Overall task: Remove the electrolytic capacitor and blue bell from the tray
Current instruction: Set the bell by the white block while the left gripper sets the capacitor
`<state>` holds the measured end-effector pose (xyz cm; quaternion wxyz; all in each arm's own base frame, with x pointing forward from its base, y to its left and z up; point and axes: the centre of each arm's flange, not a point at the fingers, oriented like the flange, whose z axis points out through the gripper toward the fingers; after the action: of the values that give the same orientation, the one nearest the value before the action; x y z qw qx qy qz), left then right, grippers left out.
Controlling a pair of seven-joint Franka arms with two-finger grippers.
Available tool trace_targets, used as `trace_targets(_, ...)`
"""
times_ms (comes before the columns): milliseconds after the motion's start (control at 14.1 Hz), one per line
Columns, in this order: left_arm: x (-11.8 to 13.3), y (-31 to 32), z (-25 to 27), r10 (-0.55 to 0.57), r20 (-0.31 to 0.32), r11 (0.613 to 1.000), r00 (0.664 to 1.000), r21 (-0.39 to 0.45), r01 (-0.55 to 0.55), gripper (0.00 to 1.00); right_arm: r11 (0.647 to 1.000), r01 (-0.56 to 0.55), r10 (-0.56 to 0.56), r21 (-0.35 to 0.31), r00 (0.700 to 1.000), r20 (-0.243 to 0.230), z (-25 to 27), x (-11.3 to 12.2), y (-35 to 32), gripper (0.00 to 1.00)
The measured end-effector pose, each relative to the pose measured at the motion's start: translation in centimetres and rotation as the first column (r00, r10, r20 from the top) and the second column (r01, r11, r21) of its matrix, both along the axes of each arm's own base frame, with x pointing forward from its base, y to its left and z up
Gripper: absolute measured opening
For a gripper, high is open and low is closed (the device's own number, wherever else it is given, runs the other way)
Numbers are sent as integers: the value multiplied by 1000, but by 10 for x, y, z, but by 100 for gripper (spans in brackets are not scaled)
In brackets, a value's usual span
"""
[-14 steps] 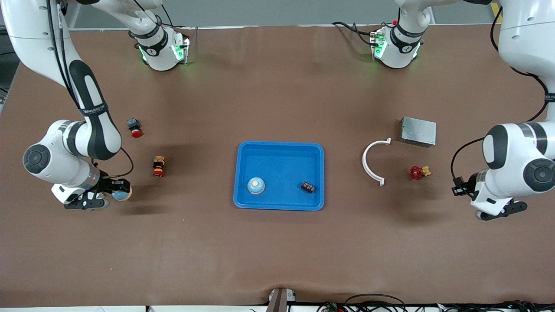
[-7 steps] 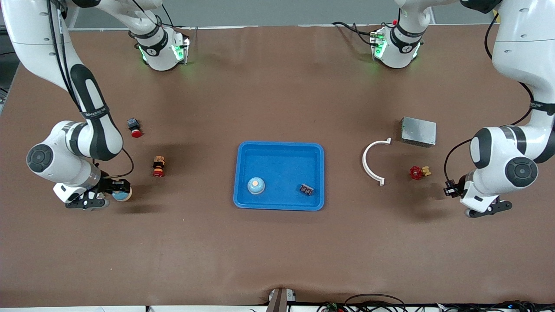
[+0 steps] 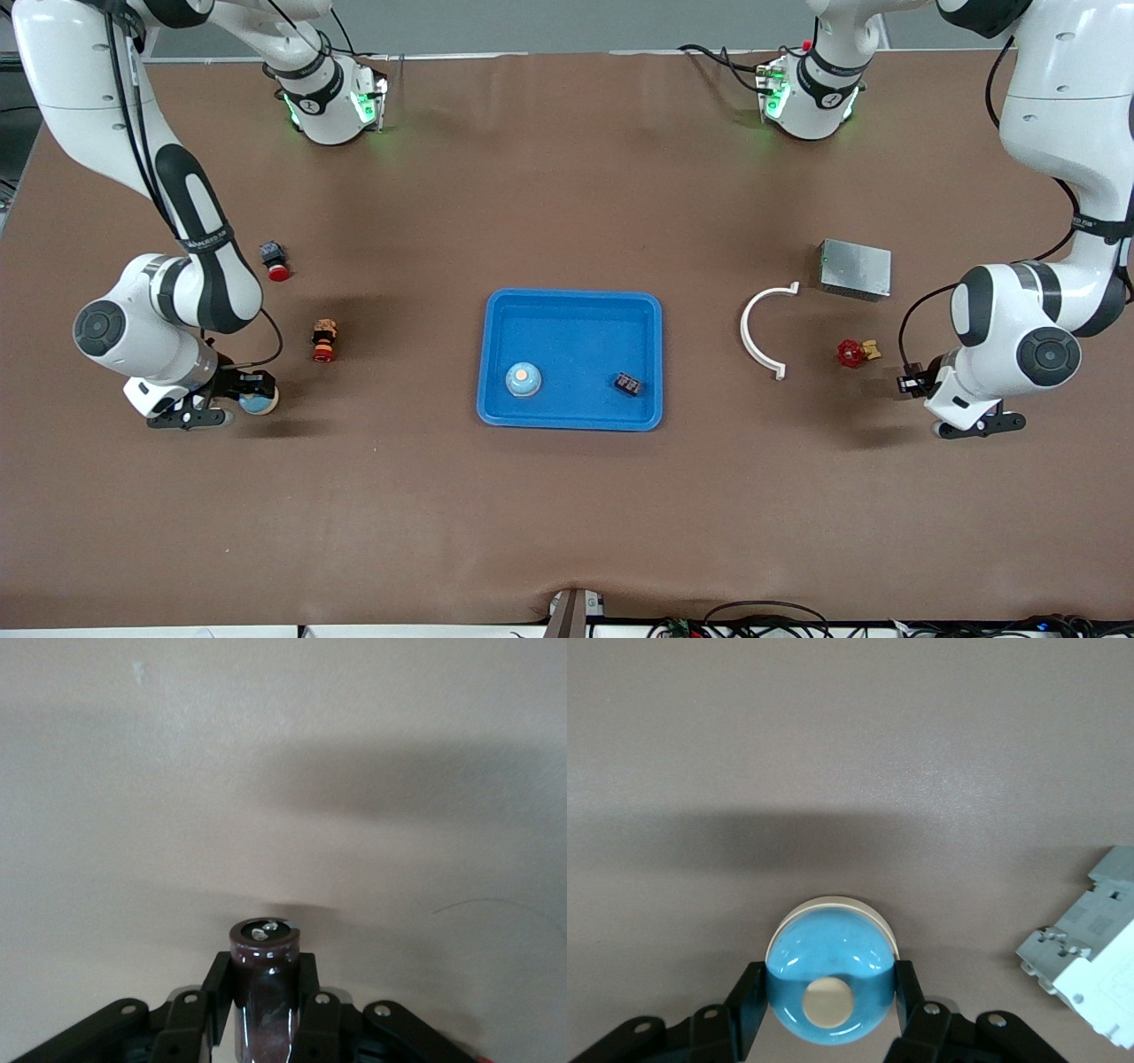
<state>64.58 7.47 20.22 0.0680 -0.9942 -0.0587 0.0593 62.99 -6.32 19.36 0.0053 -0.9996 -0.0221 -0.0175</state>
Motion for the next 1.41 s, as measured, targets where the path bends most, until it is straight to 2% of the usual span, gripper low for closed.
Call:
trace_targets(424,-3,0,-18,-8,-8,1000,1000,-9,8,33,1000,1,-1,-1,1000,2,-3,0,0,63)
trace_targets(637,-3,0,-18,-8,-7,1000,1000,-9,8,33,1000,2,-2,0,1000,2,-4,0,0,86)
trace_targets(707,-3,0,-18,-8,-7,1000,1000,-9,8,33,1000,2,-2,0,1000,2,-4,0,0,98)
trace_targets(778,-3,0,-18,-8,-7,1000,1000,-9,8,33,1000,2,-2,0,1000,2,-4,0,0,100)
trace_targets(849,-3,0,-18,-8,-7,1000,1000,-9,8,38,1000,2,-2,1,1000,3,-4,0,1,100)
trace_targets(1061,-2,0,-17,-8,-3,1000,1000,-9,8,69,1000,-9,9,4,1000,15,5,8,6,100)
trace_targets(1273,0,0,-10,-7,4,1000,1000,-7,7,98,999,-31,32,28,999,-26,45,25,34,100)
trace_targets(1415,1,2,4,-3,0,1000,1000,-2,3,100,999,1,1,40,999,-42,79,36,55,100)
